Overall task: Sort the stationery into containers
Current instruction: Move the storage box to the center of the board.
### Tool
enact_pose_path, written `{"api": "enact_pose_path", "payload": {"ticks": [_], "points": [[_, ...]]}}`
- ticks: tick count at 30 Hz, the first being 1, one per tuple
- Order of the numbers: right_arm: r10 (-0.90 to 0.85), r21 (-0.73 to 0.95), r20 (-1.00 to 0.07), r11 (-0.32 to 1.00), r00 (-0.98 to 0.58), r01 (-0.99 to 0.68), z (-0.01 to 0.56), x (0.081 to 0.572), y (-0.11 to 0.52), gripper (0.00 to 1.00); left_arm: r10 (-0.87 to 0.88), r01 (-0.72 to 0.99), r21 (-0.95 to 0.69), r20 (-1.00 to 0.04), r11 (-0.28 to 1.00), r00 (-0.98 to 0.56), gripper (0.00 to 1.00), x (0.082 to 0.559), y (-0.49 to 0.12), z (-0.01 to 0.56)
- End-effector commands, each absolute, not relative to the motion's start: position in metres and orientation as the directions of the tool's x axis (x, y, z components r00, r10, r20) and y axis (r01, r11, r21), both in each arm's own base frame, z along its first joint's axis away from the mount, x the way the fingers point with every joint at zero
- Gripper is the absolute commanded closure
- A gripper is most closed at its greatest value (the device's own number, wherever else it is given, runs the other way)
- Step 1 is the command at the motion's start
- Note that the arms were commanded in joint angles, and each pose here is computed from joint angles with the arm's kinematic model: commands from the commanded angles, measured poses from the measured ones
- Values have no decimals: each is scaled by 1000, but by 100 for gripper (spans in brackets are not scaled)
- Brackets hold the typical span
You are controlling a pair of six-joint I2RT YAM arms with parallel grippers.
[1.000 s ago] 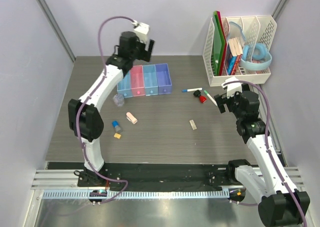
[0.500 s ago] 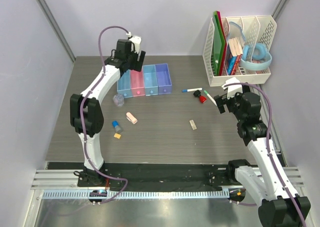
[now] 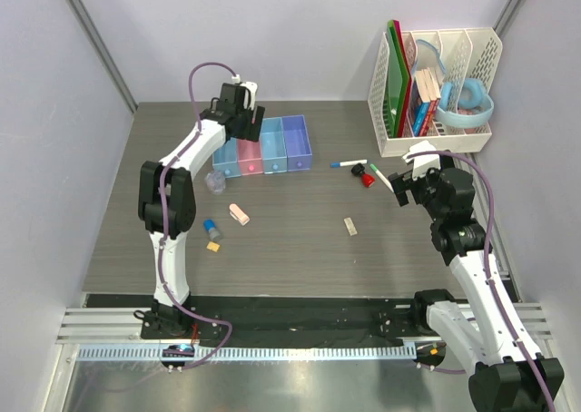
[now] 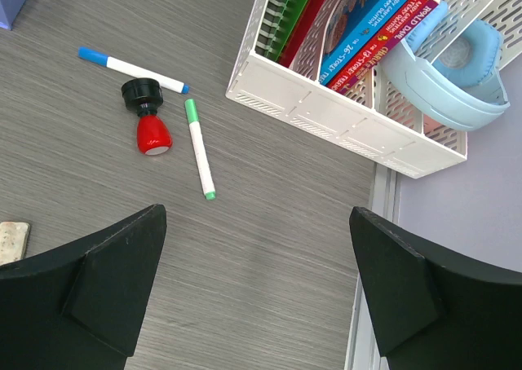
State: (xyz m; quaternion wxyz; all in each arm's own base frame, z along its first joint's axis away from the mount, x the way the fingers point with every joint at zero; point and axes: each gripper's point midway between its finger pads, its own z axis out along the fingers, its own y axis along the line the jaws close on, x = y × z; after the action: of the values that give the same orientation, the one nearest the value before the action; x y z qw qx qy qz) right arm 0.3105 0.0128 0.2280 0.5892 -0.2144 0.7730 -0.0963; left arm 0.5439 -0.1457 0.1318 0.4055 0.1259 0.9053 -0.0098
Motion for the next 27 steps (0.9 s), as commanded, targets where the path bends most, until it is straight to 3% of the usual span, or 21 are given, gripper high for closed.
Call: {"api": "enact_pose_path", "payload": {"ticks": [1, 13, 27], "points": [[-433, -392, -883, 893, -184, -219, 235, 311, 17, 0, 193, 214, 65, -729, 975, -657, 23, 542, -144, 124], [-431, -387, -883, 894, -189, -227, 232, 312, 19, 0, 212, 242, 53, -683, 969, -699, 26, 543, -150, 77], [-433, -389, -880, 893, -195, -227, 230, 312, 18, 0, 297, 344, 72, -686, 936, -664, 28, 539, -195, 67]]}}
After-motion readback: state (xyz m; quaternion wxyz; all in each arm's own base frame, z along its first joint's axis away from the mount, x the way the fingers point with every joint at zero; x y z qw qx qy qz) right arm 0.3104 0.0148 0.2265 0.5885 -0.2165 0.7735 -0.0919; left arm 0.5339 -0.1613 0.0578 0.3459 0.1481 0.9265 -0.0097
